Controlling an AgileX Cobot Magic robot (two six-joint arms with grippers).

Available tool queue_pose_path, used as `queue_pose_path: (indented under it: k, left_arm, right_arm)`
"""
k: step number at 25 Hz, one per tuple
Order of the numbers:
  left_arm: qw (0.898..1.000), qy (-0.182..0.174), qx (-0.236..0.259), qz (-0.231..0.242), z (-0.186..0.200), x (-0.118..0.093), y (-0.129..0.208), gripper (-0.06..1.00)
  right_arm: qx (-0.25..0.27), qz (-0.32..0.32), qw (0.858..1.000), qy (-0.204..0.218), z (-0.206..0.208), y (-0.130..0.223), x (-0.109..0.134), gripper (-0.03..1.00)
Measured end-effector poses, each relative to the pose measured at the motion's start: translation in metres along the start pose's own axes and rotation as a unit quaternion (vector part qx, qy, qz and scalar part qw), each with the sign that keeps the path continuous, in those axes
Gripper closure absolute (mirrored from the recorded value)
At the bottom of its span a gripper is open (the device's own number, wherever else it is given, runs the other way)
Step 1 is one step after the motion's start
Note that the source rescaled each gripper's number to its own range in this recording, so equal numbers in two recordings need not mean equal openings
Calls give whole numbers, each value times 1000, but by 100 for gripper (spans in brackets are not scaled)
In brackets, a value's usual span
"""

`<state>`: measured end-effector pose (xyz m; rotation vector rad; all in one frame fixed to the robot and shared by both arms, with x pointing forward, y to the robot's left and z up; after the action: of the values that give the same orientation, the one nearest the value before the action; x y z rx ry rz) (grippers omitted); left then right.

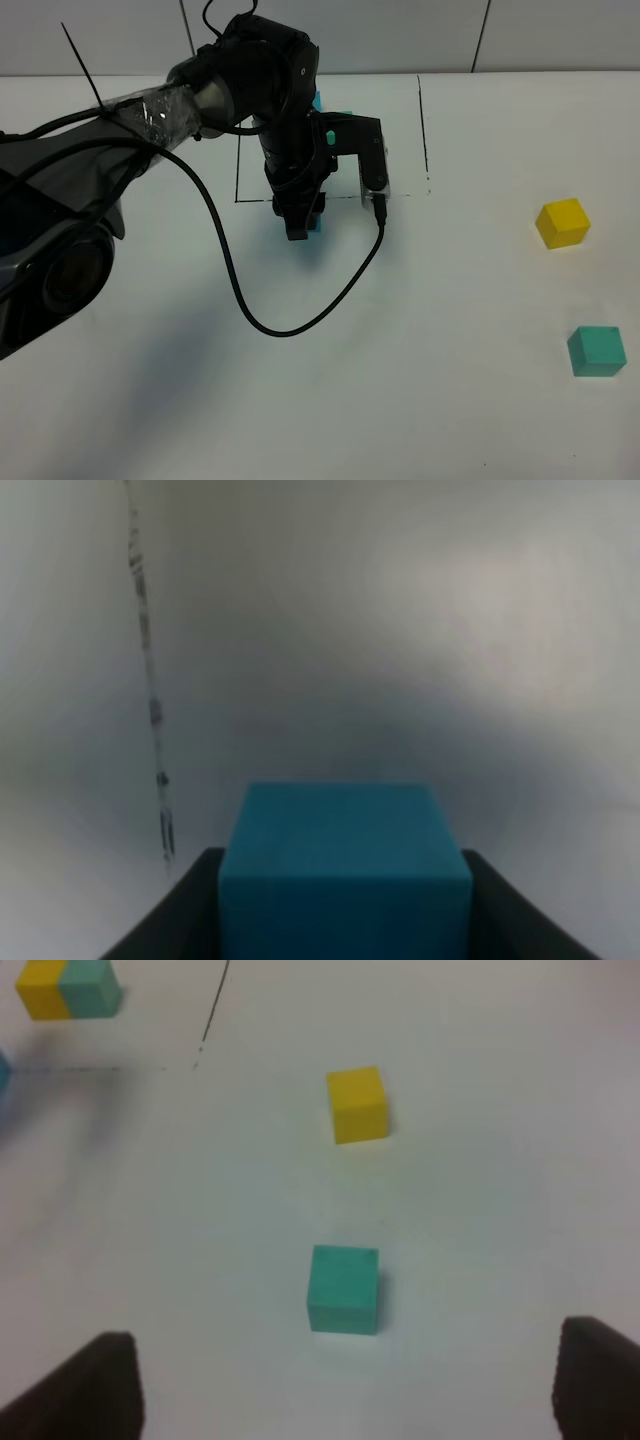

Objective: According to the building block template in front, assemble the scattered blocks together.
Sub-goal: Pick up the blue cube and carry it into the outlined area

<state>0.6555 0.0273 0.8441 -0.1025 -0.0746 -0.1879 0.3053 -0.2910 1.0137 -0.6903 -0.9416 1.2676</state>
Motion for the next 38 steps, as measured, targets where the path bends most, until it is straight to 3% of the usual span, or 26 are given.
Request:
queue_pose_path:
  k: [8, 32, 35, 38]
  left_arm:
    - [1000, 0, -18, -2, -22, 3, -6, 94]
    - [999, -9, -33, 1, -23, 6, -11, 94]
    - [999, -12, -35, 1, -24, 8, -12, 81]
    - [999, -10, -34, 1, -26, 7, -11, 53]
  right_arm:
    - [0, 0, 1000, 0, 0, 0, 0, 29]
    - [0, 0, 1000, 0, 0, 0, 0, 29]
    - [0, 0, 1000, 0, 0, 0, 0, 29]
    - [0, 0, 1000, 0, 0, 0, 0, 29]
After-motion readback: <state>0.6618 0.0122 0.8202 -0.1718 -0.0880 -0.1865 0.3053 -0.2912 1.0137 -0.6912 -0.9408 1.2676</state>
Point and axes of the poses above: a point on each arm's last joint axis where the gripper is mounted, z pointing back along that axis away from the gripper, x along the wrist's bending axis when the last joint is at zero, y = z × x, the point moved 8 cm from there along -z, pointing out along that axis toward the gripper, and after that the axes turned 13 degrees about -z, right-handed, at the moved point
